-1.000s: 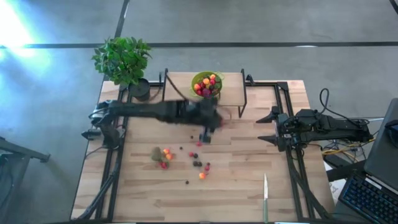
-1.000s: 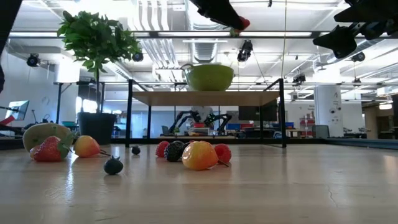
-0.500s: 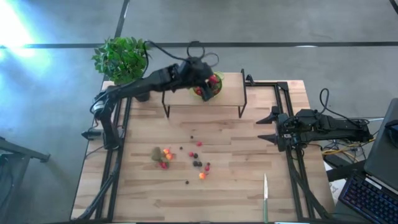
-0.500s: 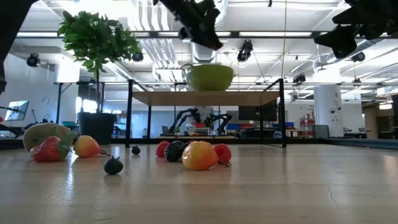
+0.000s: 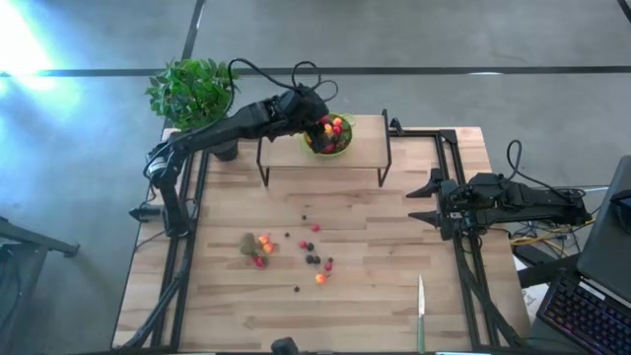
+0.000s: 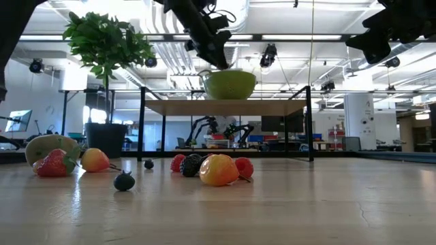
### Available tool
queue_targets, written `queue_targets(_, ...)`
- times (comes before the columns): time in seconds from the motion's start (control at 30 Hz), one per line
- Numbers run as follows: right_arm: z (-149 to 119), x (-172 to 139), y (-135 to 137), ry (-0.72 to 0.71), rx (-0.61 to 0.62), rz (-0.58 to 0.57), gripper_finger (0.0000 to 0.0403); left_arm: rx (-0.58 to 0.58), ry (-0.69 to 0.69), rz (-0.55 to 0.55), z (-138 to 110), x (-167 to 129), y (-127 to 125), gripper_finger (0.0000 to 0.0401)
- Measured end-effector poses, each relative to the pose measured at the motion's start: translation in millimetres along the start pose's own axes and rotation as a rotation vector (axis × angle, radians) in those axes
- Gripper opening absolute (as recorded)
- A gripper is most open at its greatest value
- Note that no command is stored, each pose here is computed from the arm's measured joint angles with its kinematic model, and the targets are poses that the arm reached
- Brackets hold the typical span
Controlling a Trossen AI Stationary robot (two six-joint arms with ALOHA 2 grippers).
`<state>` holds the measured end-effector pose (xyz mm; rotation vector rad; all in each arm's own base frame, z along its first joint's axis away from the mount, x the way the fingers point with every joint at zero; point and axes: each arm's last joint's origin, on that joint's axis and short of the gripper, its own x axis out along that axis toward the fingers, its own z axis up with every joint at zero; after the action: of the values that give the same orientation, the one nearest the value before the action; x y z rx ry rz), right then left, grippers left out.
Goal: Pick & Place Fruit
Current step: Put the red strawberry into the green strainer bowl on the shelf
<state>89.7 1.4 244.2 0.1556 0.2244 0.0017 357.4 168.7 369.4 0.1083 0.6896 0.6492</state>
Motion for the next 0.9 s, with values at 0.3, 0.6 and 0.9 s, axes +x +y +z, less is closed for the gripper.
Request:
queue_targets(0.3,0.0,0.0,0.0,0.000,0.000,0.000,0.0229,0.034,0.047,0.008,-11.9,9.4,-0.7,0.0153)
queue_targets(0.6,0.0,0.0,0.0,0.000,0.000,0.000,0.0216,0.039,0.065,0.007,-16.6,12.7,-1.8,0.0156)
queue_targets(0.9,0.0,0.0,0.0,0.000,0.000,0.000,0.0206,0.072,0.089,0.001,-23.8,18.4,-4.3,0.0160)
